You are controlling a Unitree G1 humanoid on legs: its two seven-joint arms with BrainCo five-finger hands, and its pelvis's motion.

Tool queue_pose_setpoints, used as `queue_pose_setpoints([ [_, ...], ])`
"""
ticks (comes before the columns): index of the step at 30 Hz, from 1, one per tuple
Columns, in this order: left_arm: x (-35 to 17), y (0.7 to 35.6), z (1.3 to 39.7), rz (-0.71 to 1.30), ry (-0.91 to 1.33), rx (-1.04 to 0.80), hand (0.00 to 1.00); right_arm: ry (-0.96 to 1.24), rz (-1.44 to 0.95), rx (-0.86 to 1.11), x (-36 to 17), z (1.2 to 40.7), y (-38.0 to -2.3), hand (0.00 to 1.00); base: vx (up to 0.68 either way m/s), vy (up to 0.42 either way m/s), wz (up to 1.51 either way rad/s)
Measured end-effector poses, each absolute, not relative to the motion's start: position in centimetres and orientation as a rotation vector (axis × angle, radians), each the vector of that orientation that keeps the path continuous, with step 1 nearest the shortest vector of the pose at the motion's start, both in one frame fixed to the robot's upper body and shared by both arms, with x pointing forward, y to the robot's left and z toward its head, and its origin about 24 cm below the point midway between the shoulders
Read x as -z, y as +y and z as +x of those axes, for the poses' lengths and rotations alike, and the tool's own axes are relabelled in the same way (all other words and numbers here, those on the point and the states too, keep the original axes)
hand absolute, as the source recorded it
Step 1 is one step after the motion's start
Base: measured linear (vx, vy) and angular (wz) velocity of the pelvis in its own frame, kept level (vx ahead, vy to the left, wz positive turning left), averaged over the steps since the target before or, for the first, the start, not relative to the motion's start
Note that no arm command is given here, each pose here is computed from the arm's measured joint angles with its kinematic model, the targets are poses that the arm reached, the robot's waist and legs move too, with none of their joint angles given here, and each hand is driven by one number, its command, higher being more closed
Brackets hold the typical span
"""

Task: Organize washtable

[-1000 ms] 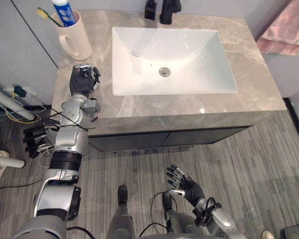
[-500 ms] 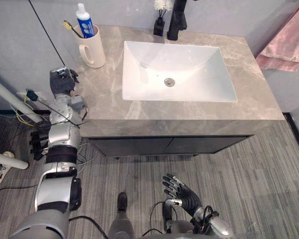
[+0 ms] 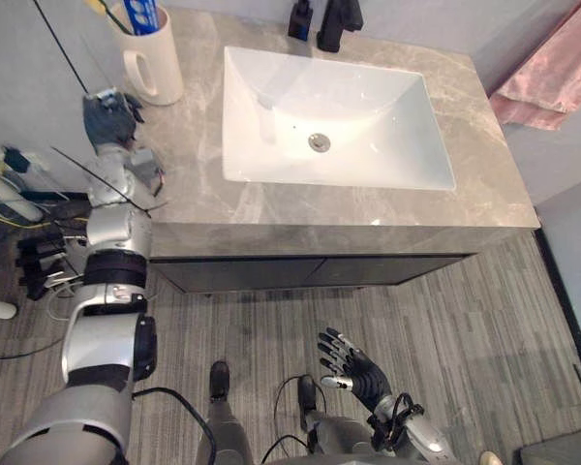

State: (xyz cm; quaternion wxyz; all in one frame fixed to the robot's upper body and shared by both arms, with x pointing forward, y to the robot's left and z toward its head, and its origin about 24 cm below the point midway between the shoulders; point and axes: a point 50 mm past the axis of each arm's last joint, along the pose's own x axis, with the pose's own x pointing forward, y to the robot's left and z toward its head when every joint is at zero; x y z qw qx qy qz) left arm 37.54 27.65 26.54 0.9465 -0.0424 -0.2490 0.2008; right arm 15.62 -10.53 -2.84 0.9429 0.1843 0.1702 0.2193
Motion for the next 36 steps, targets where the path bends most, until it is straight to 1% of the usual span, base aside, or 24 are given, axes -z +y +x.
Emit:
queue_pose_setpoints([
  [5, -29.5, 27.4, 37.4, -0.094, -0.586, -0.411, 1.0, 0.283, 0.37, -0.446, 1.7, 16.4, -10.5, 0.0, 0.05, -0.026, -0.07],
  [9, -31.7, 26.8, 37.3, -0.099, -0.648, -0.396, 1.0, 0.281, 0.368, -0.438, 1.6, 16.5, -10.6, 0.0, 0.01, -0.005, 0.0],
  [25, -35.3, 25.0, 37.1, -0.118, -0.731, -0.35, 1.0, 0.244, 0.37, -0.447, 1.1, 17.2, -10.4, 0.0, 0.01, -0.003, -0.01],
  [31, -39.1, 24.3, 36.7, -0.126, -0.784, -0.329, 1.0, 0.193, 0.38, -0.447, 0.1, 17.5, -10.4, 0.0, 0.0, -0.004, -0.12],
  [36, -40.4, 24.0, 36.5, -0.133, -0.802, -0.324, 1.0, 0.195, 0.397, -0.432, 0.1, 17.6, -10.4, 0.0, 0.0, -0.004, -0.07],
])
